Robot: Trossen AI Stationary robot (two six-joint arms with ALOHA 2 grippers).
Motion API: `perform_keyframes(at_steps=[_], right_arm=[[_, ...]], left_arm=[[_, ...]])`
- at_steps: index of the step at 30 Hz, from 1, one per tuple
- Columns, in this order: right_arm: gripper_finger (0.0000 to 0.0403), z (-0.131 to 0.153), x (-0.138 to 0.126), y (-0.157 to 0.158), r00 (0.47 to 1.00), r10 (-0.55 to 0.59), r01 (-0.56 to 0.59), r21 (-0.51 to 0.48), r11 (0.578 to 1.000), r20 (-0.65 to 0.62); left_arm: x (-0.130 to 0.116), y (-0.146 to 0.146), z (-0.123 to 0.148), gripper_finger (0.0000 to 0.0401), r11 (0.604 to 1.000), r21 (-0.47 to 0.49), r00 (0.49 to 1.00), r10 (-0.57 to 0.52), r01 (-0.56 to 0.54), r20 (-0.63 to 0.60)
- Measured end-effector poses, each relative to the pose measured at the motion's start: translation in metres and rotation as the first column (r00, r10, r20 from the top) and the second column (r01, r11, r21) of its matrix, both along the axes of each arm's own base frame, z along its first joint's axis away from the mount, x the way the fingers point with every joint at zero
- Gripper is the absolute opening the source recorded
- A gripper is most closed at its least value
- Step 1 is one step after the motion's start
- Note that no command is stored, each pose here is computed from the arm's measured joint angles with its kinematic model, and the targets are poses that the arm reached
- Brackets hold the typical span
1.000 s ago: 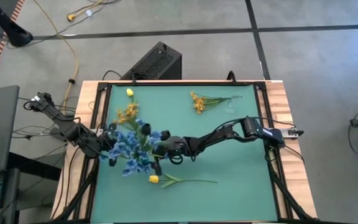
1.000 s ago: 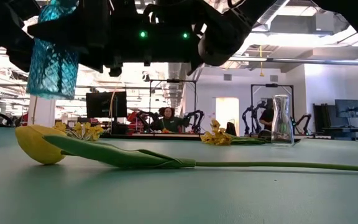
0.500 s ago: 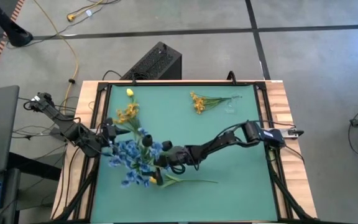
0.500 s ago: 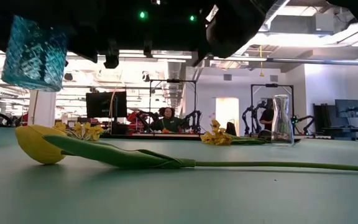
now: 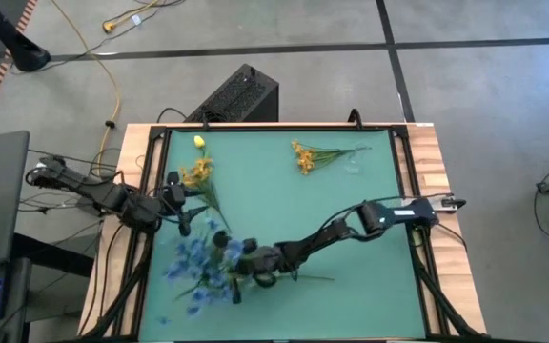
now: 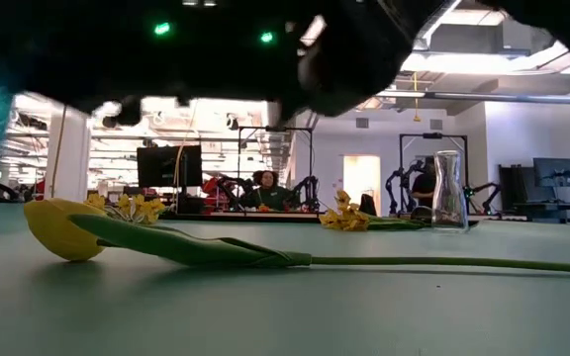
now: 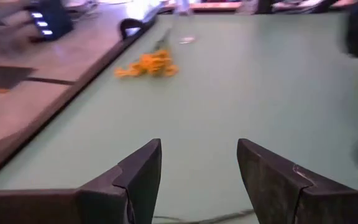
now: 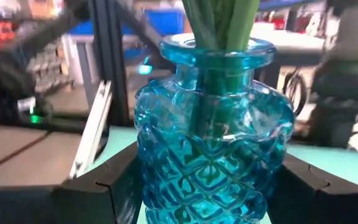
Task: Sort flowers into vase by color
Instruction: Put the blue flowers into the blue flower vase
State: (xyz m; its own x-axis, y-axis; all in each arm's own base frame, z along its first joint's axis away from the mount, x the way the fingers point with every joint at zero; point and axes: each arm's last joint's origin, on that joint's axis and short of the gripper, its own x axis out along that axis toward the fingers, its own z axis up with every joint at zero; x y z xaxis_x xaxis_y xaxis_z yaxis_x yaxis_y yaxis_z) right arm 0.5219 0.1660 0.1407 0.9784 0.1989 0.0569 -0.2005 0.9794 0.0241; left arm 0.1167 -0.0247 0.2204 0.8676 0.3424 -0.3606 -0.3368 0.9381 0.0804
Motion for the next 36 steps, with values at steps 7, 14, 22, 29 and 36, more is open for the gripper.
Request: perform_keyframes(at_steps=[7,14,22,29,36], right_arm=[[0.0282,0.012,0.018,0.005,1.0,-0.003,0.003,-0.027,1.0,0.004],[0.0282,-0.012,0.03,-0.025,0.997,-0.054,0.051,-0.043,0.998,-0.062],[0.0282,-0.023,0.038,-0.056,0.993,-0.078,0.075,-0.043,0.996,-0.087],[0.0282,-0.025,0.038,-0.057,0.992,-0.058,0.051,-0.064,0.997,-0.11],[0.029,-0.029,0.038,-0.058,0.988,-0.059,0.047,-0.087,0.995,-0.146]], left_arm=[[-0.002,0.02,-0.001,0.0199,0.978,0.045,0.979,0.205,-0.205,-0.011],[-0.001,0.027,-0.002,0.0199,0.979,0.005,0.978,0.205,-0.205,-0.027],[0.0,0.028,-0.002,0.0199,0.984,0.011,0.983,0.179,-0.179,-0.041],[0.0,0.027,-0.002,0.0199,0.985,0.001,0.985,0.17,-0.17,-0.042],[0.0,0.027,-0.002,0.0199,0.987,0.005,0.986,0.163,-0.163,-0.044]])
